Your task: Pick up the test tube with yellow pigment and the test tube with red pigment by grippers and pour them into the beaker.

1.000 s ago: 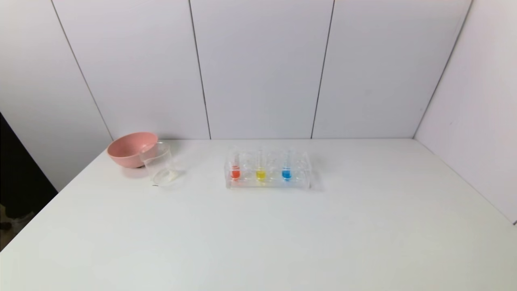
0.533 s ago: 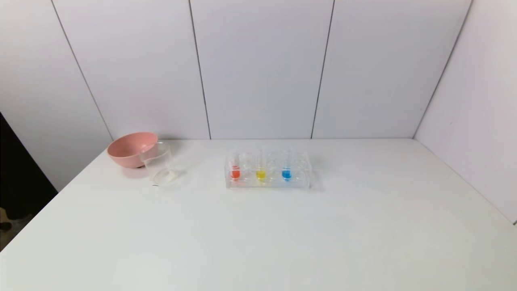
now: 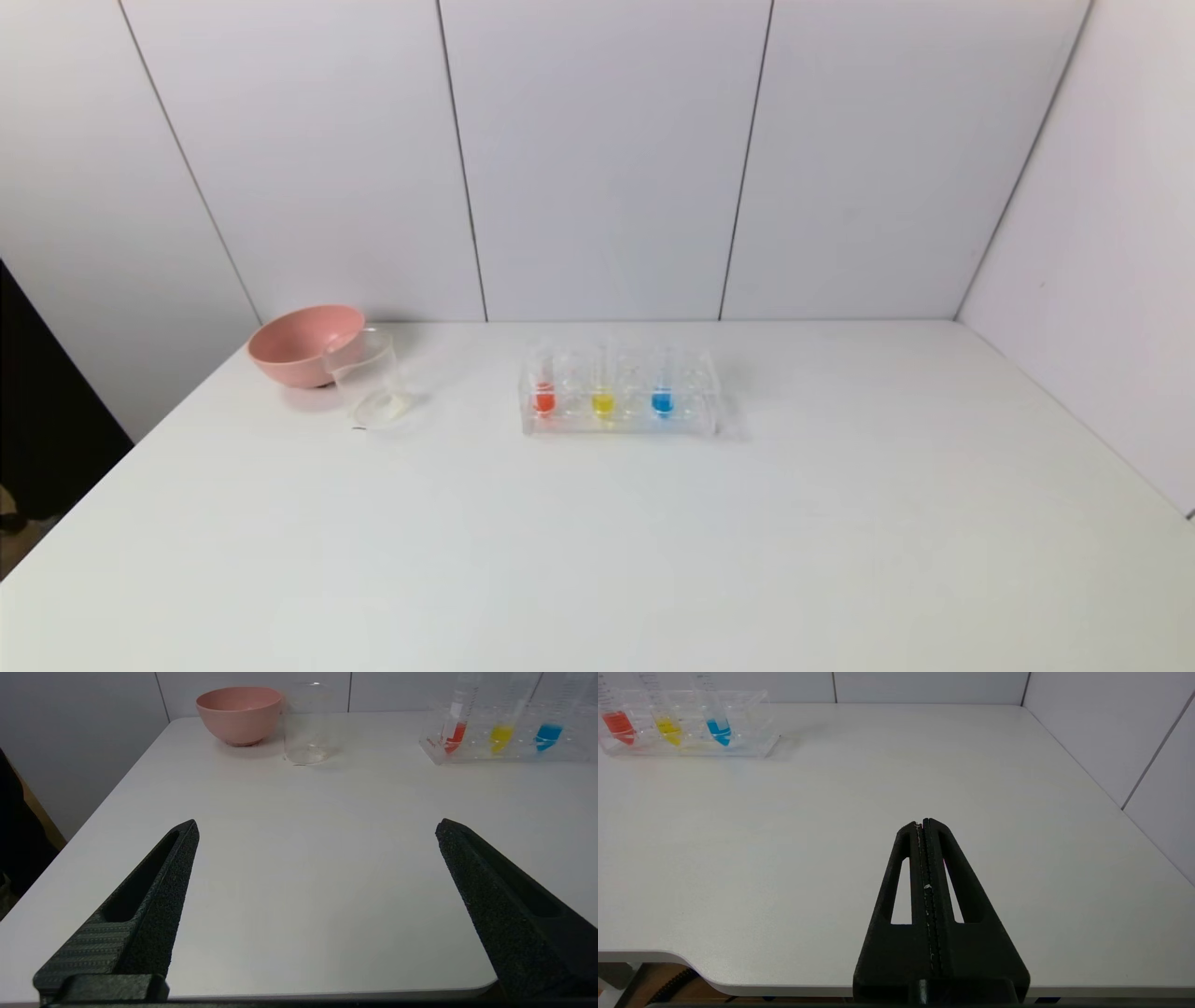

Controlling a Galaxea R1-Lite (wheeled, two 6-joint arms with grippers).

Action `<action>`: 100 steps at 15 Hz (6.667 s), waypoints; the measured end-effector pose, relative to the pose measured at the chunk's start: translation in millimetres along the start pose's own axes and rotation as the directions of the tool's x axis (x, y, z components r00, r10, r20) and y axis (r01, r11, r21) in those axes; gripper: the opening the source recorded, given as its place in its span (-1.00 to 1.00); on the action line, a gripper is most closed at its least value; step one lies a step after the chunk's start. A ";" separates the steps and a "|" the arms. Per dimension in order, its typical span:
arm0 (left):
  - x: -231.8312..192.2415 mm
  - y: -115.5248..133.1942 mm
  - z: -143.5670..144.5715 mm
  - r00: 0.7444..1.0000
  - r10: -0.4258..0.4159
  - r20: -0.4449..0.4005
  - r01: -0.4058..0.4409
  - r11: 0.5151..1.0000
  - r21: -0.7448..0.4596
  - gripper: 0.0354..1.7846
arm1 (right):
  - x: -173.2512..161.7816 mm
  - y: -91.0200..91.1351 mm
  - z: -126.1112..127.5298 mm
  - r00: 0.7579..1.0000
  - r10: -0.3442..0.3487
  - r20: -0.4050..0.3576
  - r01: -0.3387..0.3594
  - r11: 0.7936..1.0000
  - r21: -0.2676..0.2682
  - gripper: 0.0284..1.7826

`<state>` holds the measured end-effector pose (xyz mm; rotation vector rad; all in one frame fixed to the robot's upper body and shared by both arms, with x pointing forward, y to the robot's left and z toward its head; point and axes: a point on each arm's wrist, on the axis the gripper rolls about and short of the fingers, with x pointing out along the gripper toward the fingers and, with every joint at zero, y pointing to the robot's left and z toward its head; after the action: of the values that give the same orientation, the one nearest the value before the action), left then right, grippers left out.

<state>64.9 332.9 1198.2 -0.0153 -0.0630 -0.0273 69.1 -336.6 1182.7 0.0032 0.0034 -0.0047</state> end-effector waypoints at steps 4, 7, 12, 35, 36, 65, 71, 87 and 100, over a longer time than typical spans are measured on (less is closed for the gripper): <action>-11.6 -3.3 37.7 0.993 -0.109 0.039 0.109 0.994 0.007 0.99 | 0.0 0.0 0.0 1.000 0.000 0.000 0.000 1.000 0.000 -0.91; -8.1 -4.9 74.2 0.986 -0.160 0.035 0.160 0.987 0.006 0.99 | 0.0 0.0 0.0 1.000 0.000 0.000 0.000 1.000 0.000 -0.91; 46.7 -5.3 149.3 0.983 -0.185 0.005 0.185 0.983 -0.015 0.99 | 0.0 0.0 0.0 1.000 0.000 0.000 0.000 1.000 0.000 -0.91; 326.2 -37.3 137.9 0.729 -0.683 -0.033 0.682 0.730 -0.045 0.99 | 0.0 0.0 0.0 1.000 0.000 0.000 0.000 1.000 0.000 -0.91; 336.2 -39.8 131.7 0.725 -0.688 -0.033 0.687 0.725 -0.044 0.99 | 0.0 0.0 0.0 1.000 0.000 0.000 0.000 1.000 0.000 -0.91; 432.1 -79.1 -7.0 0.353 -0.935 -0.030 0.933 0.354 -0.067 0.99 | 0.0 0.0 0.0 1.000 0.000 0.000 0.000 1.000 0.000 -0.91; 437.5 -89.4 -14.1 0.318 -0.948 -0.011 0.947 0.319 -0.035 0.99 | 0.0 0.0 0.0 1.000 0.000 0.000 0.000 1.000 0.000 -0.91; 451.9 -106.7 -40.6 0.255 -0.967 -0.020 0.965 0.256 -0.062 0.81 | 0.0 0.0 0.0 1.000 0.000 0.000 0.000 1.000 0.000 -0.91; 453.8 -111.1 -43.5 0.250 -0.968 -0.019 0.966 0.251 -0.067 -0.43 | 0.0 0.0 0.0 1.000 0.000 0.000 0.000 1.000 0.000 -0.91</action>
<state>517.3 209.0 1185.0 -0.0152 -0.0032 -1.3448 69.1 -336.6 1182.7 0.0032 0.0034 -0.0043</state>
